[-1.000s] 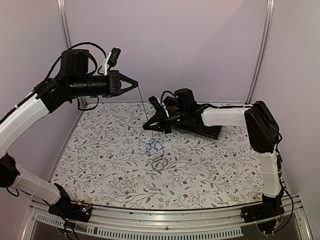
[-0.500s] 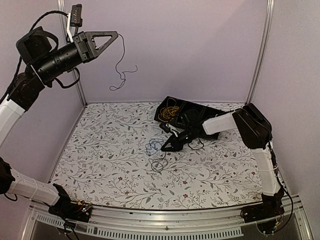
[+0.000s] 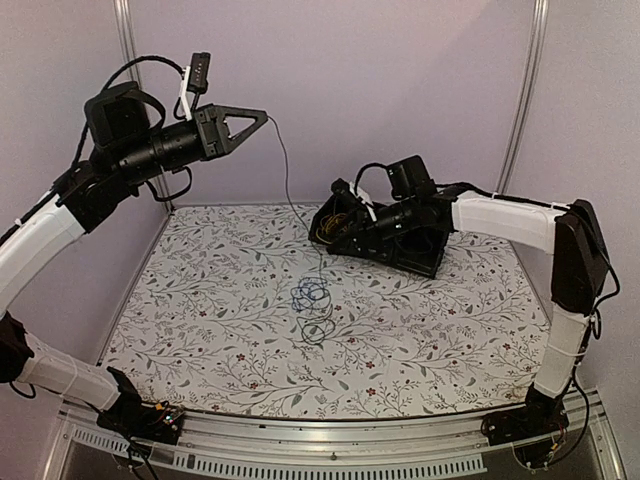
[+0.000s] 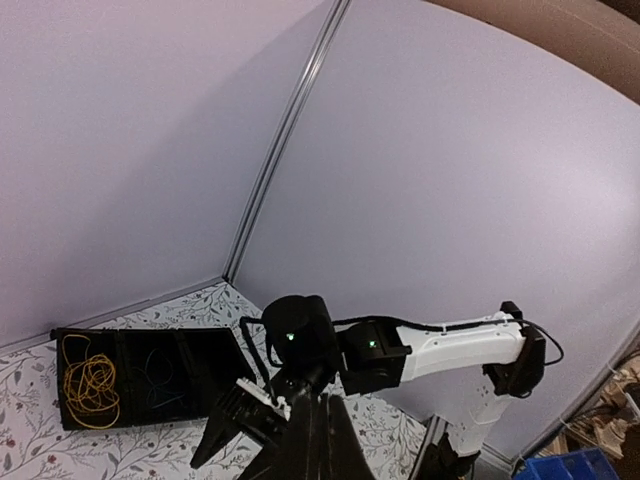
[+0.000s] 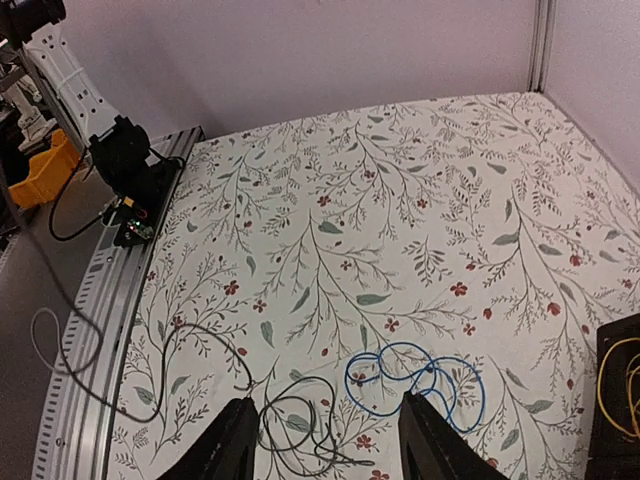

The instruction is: Untangle the cables

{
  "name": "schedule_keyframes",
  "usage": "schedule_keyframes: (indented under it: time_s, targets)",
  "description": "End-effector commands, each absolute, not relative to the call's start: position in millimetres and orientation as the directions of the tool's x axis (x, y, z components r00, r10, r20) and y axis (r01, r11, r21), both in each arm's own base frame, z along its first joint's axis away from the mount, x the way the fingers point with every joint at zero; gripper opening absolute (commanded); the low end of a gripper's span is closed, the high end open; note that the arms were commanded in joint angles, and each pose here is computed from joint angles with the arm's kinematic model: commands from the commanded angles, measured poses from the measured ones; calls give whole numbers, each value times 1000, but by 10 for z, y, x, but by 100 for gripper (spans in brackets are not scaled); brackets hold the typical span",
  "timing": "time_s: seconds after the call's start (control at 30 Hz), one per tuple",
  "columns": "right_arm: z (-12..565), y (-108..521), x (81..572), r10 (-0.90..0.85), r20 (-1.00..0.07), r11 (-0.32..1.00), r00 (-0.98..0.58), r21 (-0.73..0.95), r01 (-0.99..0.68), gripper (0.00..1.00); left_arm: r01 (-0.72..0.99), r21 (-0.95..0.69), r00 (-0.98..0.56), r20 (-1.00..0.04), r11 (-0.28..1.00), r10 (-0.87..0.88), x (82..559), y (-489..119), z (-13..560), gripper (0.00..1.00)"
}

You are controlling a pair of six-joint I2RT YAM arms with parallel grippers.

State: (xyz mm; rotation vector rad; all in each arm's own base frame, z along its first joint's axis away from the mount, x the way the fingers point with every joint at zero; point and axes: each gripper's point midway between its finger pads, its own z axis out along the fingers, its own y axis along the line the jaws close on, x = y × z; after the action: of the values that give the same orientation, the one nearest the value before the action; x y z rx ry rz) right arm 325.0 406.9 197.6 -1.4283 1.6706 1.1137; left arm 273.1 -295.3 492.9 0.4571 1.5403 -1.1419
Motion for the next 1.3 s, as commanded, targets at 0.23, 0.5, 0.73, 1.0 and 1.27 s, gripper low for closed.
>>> schedule_keyframes:
  time_s: [0.23,0.5,0.73,1.0,1.27]
  targets:
    - [2927,4052,2969,-305,-948,-118,-93,135,-984,65,828,-458,-384,-884,325,-266,2730,-3358,4722,0]
    - [2920,4226,3147,-270,-954,-119,-127,164,-979,68,837,-455,-389,-885,305,-255,2747,-3437,4711,0]
    - [2865,4373,3479,-263,-956,-30,-129,141,-989,68,843,-448,-383,-888,296,-254,2742,-3453,4751,0]
    - [2709,4528,3074,-286,-946,-184,-151,210,-960,67,845,-442,-372,-890,300,-264,2733,-3426,4796,0]
    - [2706,4400,2741,-296,-944,-270,-146,229,-935,58,843,-448,-375,-887,299,-269,2716,-3416,4776,0]
